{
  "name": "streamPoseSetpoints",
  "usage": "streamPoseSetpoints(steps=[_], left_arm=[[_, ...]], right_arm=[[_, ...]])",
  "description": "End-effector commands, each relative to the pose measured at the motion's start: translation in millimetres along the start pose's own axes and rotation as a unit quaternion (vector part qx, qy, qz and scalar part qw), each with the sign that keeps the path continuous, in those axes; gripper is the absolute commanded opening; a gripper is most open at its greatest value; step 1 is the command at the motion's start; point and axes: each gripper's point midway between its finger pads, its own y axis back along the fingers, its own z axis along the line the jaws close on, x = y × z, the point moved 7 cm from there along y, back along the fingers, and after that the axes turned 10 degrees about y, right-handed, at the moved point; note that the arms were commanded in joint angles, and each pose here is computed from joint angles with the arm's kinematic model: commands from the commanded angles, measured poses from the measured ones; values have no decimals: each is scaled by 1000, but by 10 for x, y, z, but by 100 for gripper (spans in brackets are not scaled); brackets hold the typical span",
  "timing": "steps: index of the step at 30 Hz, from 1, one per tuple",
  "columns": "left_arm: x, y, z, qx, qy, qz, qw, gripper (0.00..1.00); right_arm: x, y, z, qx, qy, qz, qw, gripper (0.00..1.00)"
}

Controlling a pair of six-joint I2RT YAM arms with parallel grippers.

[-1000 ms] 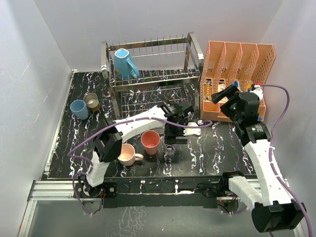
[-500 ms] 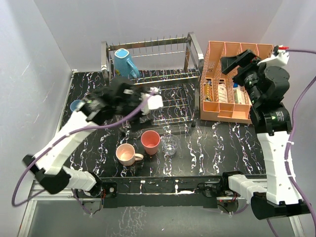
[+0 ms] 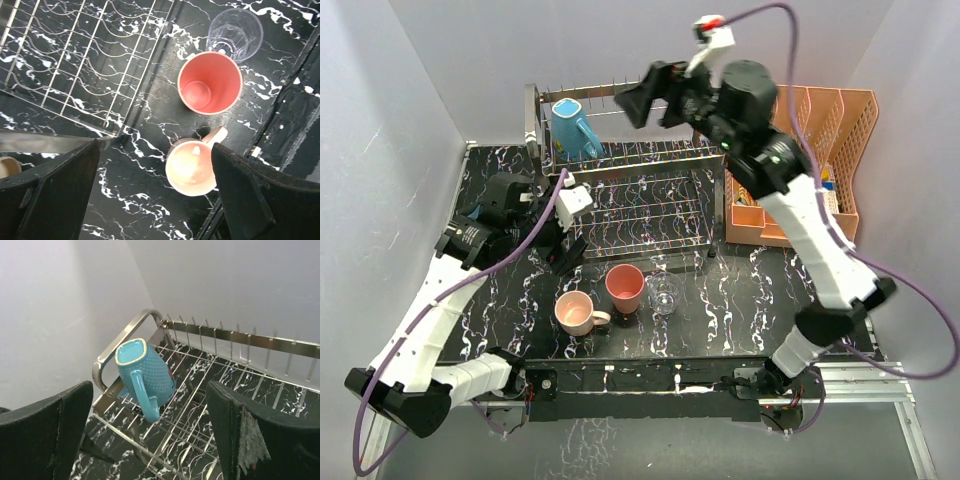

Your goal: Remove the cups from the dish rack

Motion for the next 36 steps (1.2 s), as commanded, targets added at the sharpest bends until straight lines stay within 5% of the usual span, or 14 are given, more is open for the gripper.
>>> streamPoseSetpoints(steps=[1,20,29,36], left_arm=[[57,34,-161,46,37,-19,998,90],[283,-51,-227,57,41,-26,997,80],[277,-16,-245,56,33,-38,997,79],[235,-3,-245,55,30,-48,997,78]], right_arm=[[90,-259,77,-19,70,40,997,99],[984,-848,222,-95,126,132,979,82],[1218,-1036,239,-101,126,143,976,57],[1174,-1078,206,-77,127,126,981,20]])
